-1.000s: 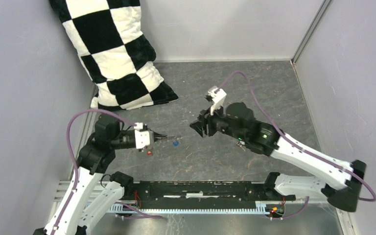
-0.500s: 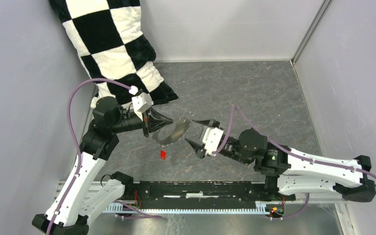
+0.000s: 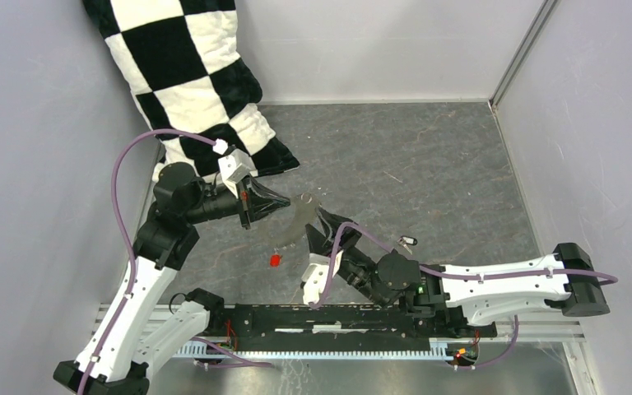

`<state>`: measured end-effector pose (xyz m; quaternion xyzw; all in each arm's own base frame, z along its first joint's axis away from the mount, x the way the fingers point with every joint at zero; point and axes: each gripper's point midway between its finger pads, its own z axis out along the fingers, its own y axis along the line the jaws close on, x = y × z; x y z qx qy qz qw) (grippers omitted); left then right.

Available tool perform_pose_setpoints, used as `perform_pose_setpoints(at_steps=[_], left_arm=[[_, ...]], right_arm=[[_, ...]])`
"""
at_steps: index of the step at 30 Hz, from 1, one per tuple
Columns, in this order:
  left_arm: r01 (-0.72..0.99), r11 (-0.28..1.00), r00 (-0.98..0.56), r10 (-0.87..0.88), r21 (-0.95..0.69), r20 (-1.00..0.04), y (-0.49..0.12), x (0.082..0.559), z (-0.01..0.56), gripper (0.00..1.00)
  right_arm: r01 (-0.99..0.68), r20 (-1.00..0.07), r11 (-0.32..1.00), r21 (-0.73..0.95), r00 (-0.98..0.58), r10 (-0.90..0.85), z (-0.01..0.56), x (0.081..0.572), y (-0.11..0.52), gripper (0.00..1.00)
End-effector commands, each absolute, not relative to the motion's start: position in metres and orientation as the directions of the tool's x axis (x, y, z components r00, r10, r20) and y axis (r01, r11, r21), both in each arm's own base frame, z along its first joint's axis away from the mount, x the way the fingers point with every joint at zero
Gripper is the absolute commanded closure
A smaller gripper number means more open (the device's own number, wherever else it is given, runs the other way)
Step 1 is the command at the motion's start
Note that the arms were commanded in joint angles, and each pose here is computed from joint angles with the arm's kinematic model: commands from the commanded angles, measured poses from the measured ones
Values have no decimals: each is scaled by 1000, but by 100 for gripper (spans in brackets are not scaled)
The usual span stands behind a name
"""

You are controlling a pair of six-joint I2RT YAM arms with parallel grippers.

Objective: Put the keys on the keyring

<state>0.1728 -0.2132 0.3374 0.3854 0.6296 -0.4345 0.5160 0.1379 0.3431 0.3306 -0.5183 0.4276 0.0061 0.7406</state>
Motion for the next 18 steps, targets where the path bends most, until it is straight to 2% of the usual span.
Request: perform_pose_setpoints(at_steps=[1,18], left_arm=[[944,310,-110,-28,-113,-994,-214,165,371,98],[949,287,-125,-39,-131,-991,-214,159,373,98]], right_arm=[[-377,-669,608,-699,645,-369,373,144,334,49],[-425,-722,647,-633,625,-296,384,154,347,59]])
